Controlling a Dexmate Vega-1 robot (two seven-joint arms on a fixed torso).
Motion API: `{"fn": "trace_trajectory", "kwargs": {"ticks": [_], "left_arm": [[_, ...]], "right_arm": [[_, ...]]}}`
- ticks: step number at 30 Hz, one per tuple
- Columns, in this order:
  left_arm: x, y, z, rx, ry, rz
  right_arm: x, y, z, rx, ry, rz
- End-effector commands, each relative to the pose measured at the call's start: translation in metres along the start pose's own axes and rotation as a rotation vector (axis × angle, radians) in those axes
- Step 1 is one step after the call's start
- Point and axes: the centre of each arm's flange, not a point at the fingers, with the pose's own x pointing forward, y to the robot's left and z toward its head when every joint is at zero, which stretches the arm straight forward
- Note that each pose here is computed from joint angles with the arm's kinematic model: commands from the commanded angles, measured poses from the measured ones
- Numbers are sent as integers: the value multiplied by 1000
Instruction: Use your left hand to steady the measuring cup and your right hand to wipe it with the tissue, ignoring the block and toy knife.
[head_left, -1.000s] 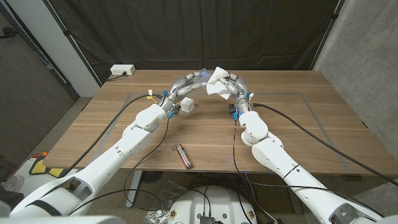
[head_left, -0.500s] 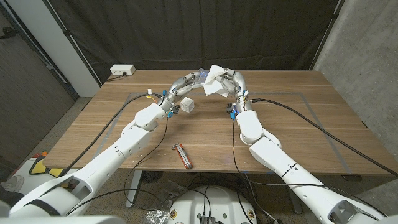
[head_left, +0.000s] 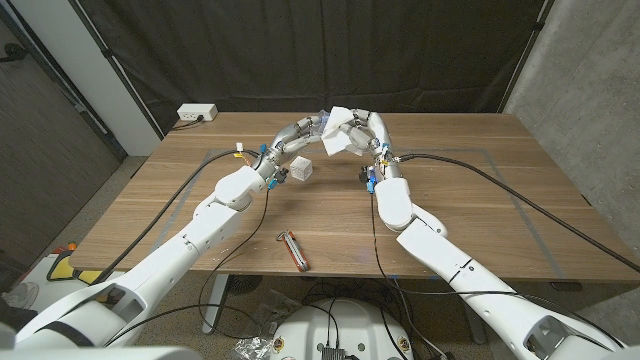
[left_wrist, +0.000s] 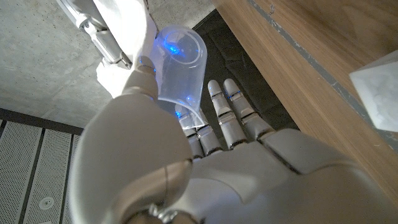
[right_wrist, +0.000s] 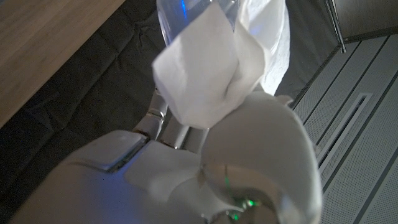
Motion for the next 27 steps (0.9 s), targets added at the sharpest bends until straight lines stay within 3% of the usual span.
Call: {"fn": "trace_trajectory", "kwargs": {"ticks": [1,17,27], "left_arm": [[-2,0,7,1,-30,-3],[-4,1,12,3,-48,-7],[-4,3,16,2,-70,-6]], "right_arm": [[-1,4,-8,-205,-3,-15],[-3,5,-37,-431,50,14],[-6,13,-55,-463,74,72]]}}
